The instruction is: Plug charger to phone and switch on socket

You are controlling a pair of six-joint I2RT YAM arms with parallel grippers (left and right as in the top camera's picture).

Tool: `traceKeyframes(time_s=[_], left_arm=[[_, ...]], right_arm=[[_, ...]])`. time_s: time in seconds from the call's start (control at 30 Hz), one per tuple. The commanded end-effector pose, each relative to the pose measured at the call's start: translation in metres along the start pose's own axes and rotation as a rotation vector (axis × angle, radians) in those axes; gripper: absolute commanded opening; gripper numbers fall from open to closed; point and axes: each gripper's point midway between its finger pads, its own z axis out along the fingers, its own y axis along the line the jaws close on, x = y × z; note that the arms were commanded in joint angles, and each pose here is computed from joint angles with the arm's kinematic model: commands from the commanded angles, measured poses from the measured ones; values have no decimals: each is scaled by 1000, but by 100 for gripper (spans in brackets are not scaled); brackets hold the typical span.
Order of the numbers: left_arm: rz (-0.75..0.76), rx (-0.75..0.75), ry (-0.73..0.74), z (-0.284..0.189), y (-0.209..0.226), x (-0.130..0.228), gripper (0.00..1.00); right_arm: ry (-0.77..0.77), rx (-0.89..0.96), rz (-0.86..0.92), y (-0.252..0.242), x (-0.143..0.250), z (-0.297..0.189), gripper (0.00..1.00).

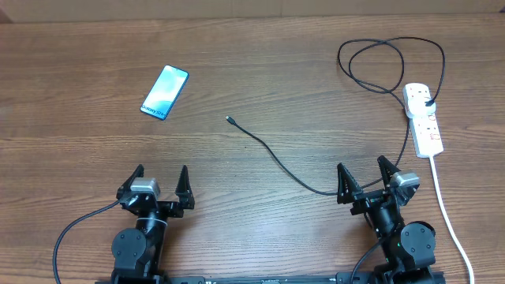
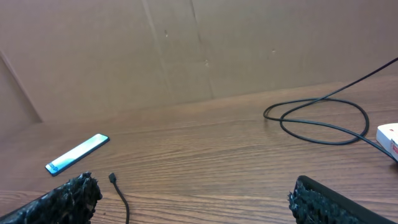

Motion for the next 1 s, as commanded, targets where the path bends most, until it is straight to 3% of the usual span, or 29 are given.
traceKeyframes(time_s=[0.0, 0.23, 0.5, 0.97], left_arm=[[-101, 93, 9, -1, -16, 1, 100], [-153, 146, 73, -4, -27, -1, 100], [-91, 128, 155, 8, -33, -35, 100], [-20, 6, 596, 85, -29, -75, 100]], right_arm=[[-6, -6, -3, 0, 1, 0, 100], [-6, -6, -3, 0, 1, 0, 100], [-6, -6, -3, 0, 1, 0, 100], [-6, -6, -3, 0, 1, 0, 100]])
